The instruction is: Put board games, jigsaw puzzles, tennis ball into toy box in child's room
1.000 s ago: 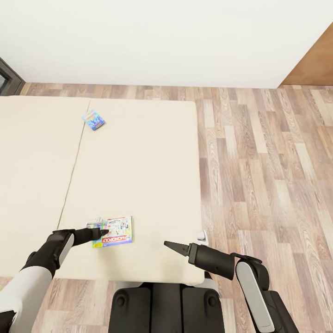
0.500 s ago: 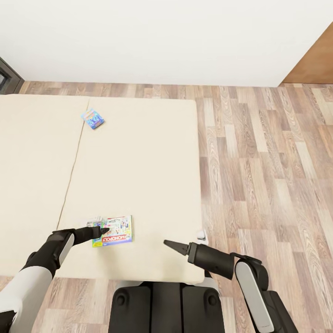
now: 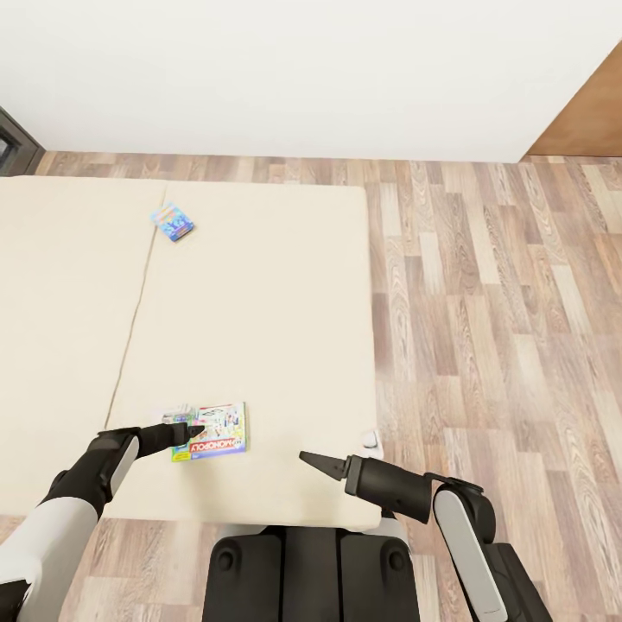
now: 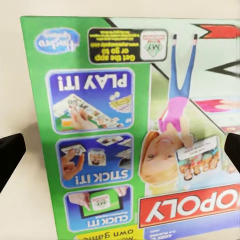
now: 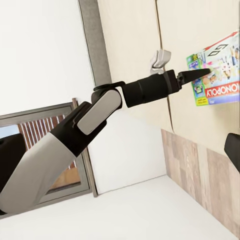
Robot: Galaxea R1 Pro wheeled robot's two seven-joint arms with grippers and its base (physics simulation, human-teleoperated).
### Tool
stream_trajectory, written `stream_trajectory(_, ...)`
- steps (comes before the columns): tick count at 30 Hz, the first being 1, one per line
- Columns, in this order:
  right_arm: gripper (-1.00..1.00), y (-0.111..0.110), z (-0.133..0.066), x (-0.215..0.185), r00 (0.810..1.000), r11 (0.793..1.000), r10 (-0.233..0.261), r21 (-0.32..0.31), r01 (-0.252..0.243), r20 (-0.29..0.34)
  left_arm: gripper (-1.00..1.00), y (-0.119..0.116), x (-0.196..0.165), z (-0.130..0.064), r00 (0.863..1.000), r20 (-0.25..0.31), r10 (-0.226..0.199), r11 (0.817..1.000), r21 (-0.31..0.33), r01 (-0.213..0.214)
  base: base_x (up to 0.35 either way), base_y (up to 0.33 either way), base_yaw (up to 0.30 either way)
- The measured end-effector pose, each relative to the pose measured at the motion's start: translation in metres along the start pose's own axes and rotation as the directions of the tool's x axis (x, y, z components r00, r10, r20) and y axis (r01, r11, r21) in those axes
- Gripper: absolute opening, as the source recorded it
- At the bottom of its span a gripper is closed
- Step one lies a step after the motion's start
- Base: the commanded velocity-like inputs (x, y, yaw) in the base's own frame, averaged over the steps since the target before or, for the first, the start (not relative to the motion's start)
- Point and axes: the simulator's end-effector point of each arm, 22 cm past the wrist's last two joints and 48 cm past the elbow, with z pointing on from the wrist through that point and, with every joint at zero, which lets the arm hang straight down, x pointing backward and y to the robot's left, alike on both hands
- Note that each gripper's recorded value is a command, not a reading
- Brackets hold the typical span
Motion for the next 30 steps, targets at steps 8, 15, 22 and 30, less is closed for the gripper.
stream_trajectory(8, 1.00, 0.0003, 0.0003, 0.0003, 1.000, 1.000, 0.000, -0.001, 0.000, -0.001, 1.00, -0.0018, -0.0002, 0.0005, 1.000, 0.000, 0.002, 1.000, 0.002, -0.002, 0.000, -0.163, 0.000)
stream_trajectory(15, 1.00, 0.0003, 0.0004, 0.0006, 1.000, 1.000, 0.000, 0.000, 0.000, -0.002, 1.00, -0.0032, 0.0003, 0.0010, 1.000, 0.000, 0.004, 1.000, 0.004, -0.004, 0.000, -0.150, 0.000)
stream_trajectory(22, 1.00, 0.0003, 0.0004, 0.0006, 1.000, 1.000, 0.000, -0.001, 0.000, -0.002, 1.00, -0.0036, 0.0006, 0.0012, 1.000, -0.001, 0.005, 1.000, 0.004, -0.005, 0.000, -0.136, 0.000)
stream_trajectory(30, 1.00, 0.0004, 0.0004, 0.0006, 1.000, 1.000, 0.000, -0.001, 0.000, -0.002, 1.00, -0.0097, 0.0011, 0.0031, 1.000, -0.001, 0.007, 1.000, 0.011, -0.007, 0.000, -0.178, 0.000)
